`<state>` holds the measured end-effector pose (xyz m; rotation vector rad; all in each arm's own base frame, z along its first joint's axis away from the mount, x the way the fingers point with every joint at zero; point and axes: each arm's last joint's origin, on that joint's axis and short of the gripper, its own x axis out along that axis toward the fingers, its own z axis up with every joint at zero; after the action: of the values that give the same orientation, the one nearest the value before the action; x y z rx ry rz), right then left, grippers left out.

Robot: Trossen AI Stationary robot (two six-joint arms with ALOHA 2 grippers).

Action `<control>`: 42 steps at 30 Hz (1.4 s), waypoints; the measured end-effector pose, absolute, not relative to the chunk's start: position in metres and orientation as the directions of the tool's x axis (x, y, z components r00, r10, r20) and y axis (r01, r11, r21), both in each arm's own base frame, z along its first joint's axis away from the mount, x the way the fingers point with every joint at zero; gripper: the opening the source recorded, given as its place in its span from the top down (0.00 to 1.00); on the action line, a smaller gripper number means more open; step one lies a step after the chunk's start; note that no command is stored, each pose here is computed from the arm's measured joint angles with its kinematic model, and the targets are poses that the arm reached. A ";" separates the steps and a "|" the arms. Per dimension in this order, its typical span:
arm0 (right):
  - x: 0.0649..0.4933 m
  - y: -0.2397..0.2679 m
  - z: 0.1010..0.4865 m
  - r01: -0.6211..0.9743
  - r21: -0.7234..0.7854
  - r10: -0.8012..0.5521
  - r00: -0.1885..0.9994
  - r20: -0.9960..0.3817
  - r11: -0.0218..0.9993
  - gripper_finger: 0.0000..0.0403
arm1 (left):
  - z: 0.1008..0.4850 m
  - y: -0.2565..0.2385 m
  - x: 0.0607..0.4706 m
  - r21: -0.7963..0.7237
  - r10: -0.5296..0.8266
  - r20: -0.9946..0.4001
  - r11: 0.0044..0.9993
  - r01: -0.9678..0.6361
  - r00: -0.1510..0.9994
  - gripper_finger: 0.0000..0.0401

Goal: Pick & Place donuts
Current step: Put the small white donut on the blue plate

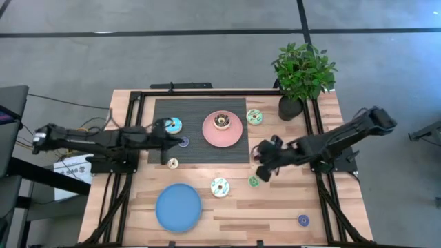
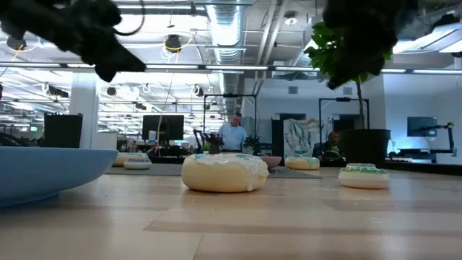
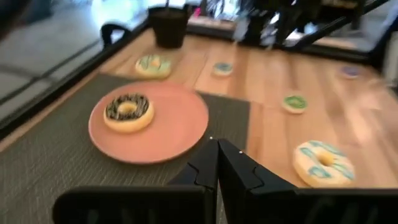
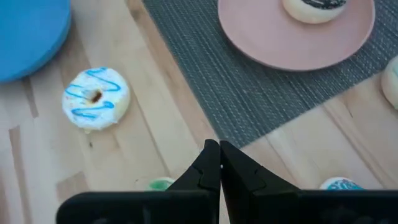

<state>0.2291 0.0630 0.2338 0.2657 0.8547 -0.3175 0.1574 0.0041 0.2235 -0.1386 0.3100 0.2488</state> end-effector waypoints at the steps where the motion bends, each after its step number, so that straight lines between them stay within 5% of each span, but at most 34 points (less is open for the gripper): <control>1: 0.220 0.058 0.231 0.360 0.116 -0.149 0.629 -0.763 0.926 1.00 | 0.225 0.003 0.165 -0.102 0.250 -0.341 0.949 -0.300 0.906 1.00; 7: 0.177 0.034 0.218 0.255 0.193 -0.031 0.674 -0.738 0.948 1.00 | 0.234 0.001 0.205 -0.103 0.386 -0.436 0.876 -0.471 0.813 1.00; 14: 0.141 0.016 0.209 0.244 0.057 -0.098 0.578 -0.810 0.968 1.00 | 0.245 0.000 0.249 -0.111 0.380 -0.481 0.867 -0.485 0.790 1.00; 22: 0.140 0.008 0.212 0.308 0.074 -0.129 0.588 -0.798 0.949 1.00 | 0.250 0.002 0.286 -0.082 0.384 -0.616 0.838 -0.540 0.688 0.94; 29: 0.142 0.008 0.209 0.372 0.115 -0.129 0.570 -0.812 0.921 1.00 | 0.242 0.026 0.286 -0.074 0.303 -0.832 0.770 -0.633 0.465 0.71; 42: 0.145 0.008 0.208 0.486 0.197 -0.133 0.564 -0.815 0.852 1.00 | 0.229 0.036 0.261 0.041 0.265 -0.938 0.724 -0.689 0.223 0.17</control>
<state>0.1445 0.0078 0.2078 0.4295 0.9040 -0.3775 0.2612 0.0361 0.2292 -0.4297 1.1724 0.6870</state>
